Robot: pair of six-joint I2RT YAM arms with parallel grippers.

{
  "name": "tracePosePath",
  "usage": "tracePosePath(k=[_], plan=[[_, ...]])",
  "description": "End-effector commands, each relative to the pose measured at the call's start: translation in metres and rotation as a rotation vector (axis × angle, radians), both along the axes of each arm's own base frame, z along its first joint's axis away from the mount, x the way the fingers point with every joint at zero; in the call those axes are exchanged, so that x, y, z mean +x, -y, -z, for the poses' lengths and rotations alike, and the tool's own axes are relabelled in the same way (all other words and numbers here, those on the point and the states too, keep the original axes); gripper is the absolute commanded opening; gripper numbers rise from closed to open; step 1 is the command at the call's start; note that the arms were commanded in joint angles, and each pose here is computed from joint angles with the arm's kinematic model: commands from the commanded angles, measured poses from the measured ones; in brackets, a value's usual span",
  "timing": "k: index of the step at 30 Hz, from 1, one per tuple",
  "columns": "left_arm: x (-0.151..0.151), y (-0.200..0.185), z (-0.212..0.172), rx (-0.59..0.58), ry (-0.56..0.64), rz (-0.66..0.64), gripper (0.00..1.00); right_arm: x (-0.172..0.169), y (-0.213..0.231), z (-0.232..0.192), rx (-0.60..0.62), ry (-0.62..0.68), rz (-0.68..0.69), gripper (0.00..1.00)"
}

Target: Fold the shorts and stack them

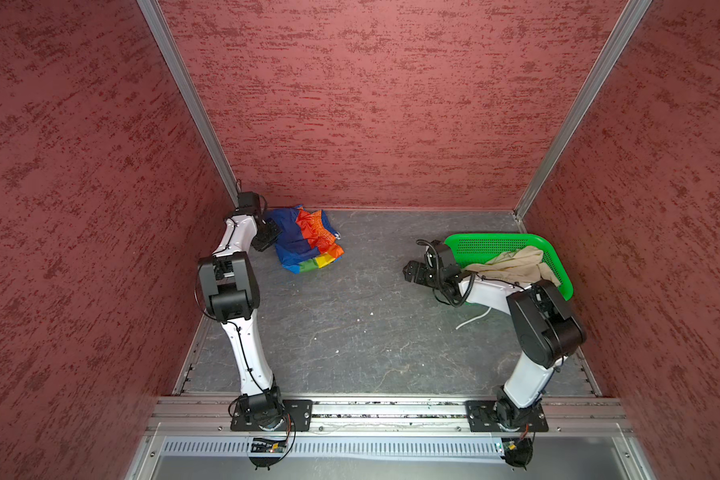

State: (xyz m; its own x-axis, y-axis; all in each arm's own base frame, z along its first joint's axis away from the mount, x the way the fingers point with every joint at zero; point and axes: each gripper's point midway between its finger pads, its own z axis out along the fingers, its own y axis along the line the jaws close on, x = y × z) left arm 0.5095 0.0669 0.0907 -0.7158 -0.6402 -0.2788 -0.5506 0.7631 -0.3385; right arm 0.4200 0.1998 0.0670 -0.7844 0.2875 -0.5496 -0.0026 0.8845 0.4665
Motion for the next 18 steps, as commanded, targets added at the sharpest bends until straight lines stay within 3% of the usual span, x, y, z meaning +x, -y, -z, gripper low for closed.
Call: tracePosePath(k=[1, 9, 18], plan=[[-0.018, 0.05, -0.007, -0.069, -0.001, 0.079, 0.0, 0.007, -0.019, -0.02, 0.006, 0.031, -0.046, 0.99], [-0.089, 0.128, 0.029, -0.117, -0.103, 0.224, 0.0, 0.01, -0.073, -0.056, 0.018, 0.096, -0.165, 0.99], [-0.141, 0.157, 0.051, -0.145, -0.151, 0.277, 0.0, 0.009, -0.137, -0.046, 0.239, 0.001, -0.284, 0.97]])
